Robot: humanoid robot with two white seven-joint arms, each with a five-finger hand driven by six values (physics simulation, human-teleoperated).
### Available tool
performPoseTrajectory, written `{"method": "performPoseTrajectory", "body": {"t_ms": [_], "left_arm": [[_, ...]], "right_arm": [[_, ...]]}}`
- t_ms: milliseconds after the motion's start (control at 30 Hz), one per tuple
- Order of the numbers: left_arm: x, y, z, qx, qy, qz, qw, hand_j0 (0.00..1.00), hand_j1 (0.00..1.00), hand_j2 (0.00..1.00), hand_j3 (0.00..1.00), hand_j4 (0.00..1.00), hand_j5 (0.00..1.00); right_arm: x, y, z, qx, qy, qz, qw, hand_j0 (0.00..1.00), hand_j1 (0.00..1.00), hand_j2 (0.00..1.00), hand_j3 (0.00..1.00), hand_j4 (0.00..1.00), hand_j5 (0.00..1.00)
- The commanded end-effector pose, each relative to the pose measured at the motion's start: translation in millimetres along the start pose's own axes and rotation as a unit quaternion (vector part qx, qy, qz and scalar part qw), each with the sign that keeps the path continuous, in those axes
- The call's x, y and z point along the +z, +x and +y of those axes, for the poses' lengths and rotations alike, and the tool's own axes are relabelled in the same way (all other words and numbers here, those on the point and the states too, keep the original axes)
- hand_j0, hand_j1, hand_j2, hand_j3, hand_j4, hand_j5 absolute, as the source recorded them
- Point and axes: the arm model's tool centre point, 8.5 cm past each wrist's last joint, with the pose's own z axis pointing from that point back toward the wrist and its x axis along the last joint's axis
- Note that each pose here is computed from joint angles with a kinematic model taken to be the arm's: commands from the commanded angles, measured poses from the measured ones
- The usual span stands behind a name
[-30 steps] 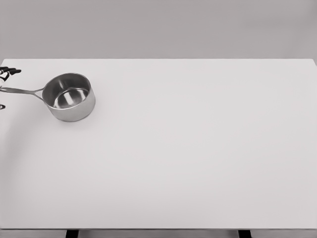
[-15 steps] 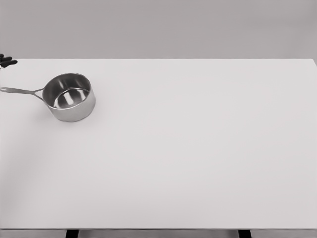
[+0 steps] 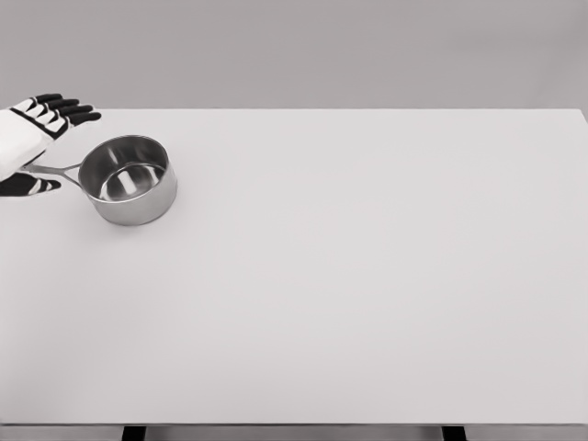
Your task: Rotate pot handle
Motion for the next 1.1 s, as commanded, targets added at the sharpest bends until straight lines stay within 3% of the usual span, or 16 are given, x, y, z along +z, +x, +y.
{"method": "performPoseTrajectory", "body": {"t_ms": [0,167,200,267,333,433,500,600,667,967,1067], "left_arm": [[-1,0,0.7,0.011,0.012,0.007,0.9998,1.0,1.0,1.0,1.0,1.0,1.0],[-7,7,-7.9,0.016,-0.007,-0.007,0.9998,1.0,1.0,1.0,1.0,1.0,1.0],[-13,16,-14.5,0.02,-0.018,-0.024,0.9994,1.0,1.0,1.0,1.0,1.0,1.0],[-45,56,-24.9,0.037,-0.035,-0.1,0.9937,1.0,1.0,1.0,1.0,1.0,1.0],[-50,67,-22.7,0.031,-0.039,-0.121,0.9914,1.0,1.0,1.0,1.0,1.0,1.0],[-45,60,-19.0,0.02,-0.042,-0.111,0.9927,1.0,1.0,1.0,1.0,1.0,1.0],[-31,40,-6.2,0.017,-0.045,-0.077,0.9959,1.0,1.0,1.0,1.0,1.0,1.0],[-19,32,-8.7,0.024,-0.049,-0.062,0.9966,1.0,1.0,1.0,1.0,1.0,1.0],[-9,18,6.8,0.008,-0.044,-0.042,0.9981,1.0,1.0,1.0,1.0,1.0,1.0],[-26,18,36.8,-0.013,-0.002,-0.05,0.9987,1.0,1.0,1.0,1.0,1.0,1.0],[-29,20,38.3,-0.013,0.003,-0.052,0.9986,1.0,1.0,1.0,1.0,1.0,1.0]], "right_arm": [[0,0.0,0.0,0.0,0.0,0.0,1.0,1.0,1.0,1.0,1.0,1.0,1.0],[0,0.0,0.0,0.0,0.0,0.0,1.0,1.0,1.0,1.0,1.0,1.0,1.0],[0,0.0,0.0,0.0,0.0,0.0,1.0,1.0,1.0,1.0,1.0,1.0,1.0],[0,0.0,0.0,0.0,0.0,0.0,1.0,1.0,1.0,1.0,1.0,1.0,1.0],[0,0.0,0.0,0.0,0.0,0.0,1.0,1.0,1.0,1.0,1.0,1.0,1.0],[0,0.0,0.0,0.0,0.0,0.0,1.0,1.0,1.0,1.0,1.0,1.0,1.0],[0,0.0,0.0,0.0,0.0,0.0,1.0,1.0,1.0,1.0,1.0,1.0,1.0],[0,0.0,0.0,0.0,0.0,0.0,1.0,1.0,1.0,1.0,1.0,1.0,1.0],[0,0.0,0.0,0.0,0.0,0.0,1.0,1.0,1.0,1.0,1.0,1.0,1.0],[0,0.0,0.0,0.0,0.0,0.0,1.0,1.0,1.0,1.0,1.0,1.0,1.0],[0,0.0,0.0,0.0,0.0,0.0,1.0,1.0,1.0,1.0,1.0,1.0,1.0]]}}
